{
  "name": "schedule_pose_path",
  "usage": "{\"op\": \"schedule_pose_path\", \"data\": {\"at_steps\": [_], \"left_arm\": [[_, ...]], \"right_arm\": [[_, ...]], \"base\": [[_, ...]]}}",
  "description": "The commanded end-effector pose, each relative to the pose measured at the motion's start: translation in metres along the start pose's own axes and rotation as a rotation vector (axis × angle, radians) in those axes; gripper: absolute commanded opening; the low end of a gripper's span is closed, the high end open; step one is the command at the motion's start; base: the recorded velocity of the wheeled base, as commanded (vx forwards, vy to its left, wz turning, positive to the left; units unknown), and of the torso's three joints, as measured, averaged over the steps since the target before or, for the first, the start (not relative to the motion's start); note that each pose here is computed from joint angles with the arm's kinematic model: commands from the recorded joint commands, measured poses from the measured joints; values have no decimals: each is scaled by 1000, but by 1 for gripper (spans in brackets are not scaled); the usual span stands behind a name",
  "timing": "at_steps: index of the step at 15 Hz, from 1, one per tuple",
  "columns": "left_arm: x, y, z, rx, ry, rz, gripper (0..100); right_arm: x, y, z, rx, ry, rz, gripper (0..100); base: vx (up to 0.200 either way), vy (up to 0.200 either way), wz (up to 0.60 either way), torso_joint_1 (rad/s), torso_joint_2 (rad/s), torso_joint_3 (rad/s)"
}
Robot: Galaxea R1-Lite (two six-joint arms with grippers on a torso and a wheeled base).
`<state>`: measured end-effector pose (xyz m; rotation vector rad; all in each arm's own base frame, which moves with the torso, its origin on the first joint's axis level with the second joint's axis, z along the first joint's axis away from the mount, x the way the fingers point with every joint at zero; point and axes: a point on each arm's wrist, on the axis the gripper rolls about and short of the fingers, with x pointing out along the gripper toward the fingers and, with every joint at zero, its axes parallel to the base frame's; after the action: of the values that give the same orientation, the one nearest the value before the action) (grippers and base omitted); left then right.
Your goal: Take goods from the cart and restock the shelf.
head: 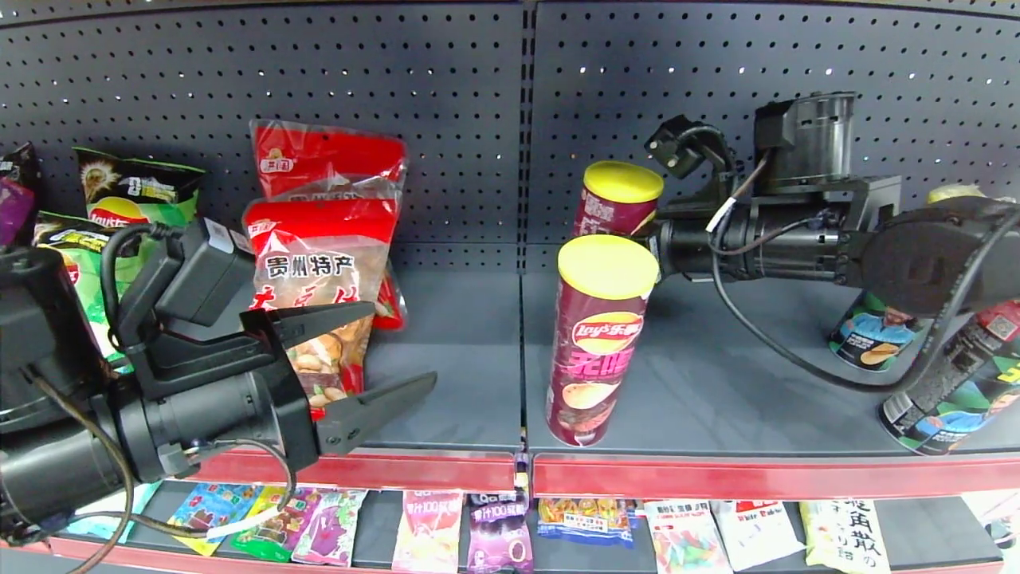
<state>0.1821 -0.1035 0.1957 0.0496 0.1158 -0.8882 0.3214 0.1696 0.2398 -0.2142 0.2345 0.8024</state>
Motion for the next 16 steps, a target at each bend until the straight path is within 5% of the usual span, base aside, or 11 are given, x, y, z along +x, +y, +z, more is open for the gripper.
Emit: {"op": "schedule_pose_path", "data": {"at_steps": [1,14,15,16], "left_arm": [[1,0,0,0,1,1,100],[3,1,-2,-4,10,-2,100],[3,1,-2,-4,10,-4,100],[3,1,-2,-3,12,-2,100]], "right_arm": [[12,-3,-4,6,10,8,0],[19,-4,-6,8,13,24,0],[19,-4,-6,10,13,24,100],[18,-4,-6,9,12,24,100]], "base": [[0,0,0,0,0,0],[0,0,0,0,0,0],[0,0,0,0,0,0],[0,0,0,0,0,0]]}}
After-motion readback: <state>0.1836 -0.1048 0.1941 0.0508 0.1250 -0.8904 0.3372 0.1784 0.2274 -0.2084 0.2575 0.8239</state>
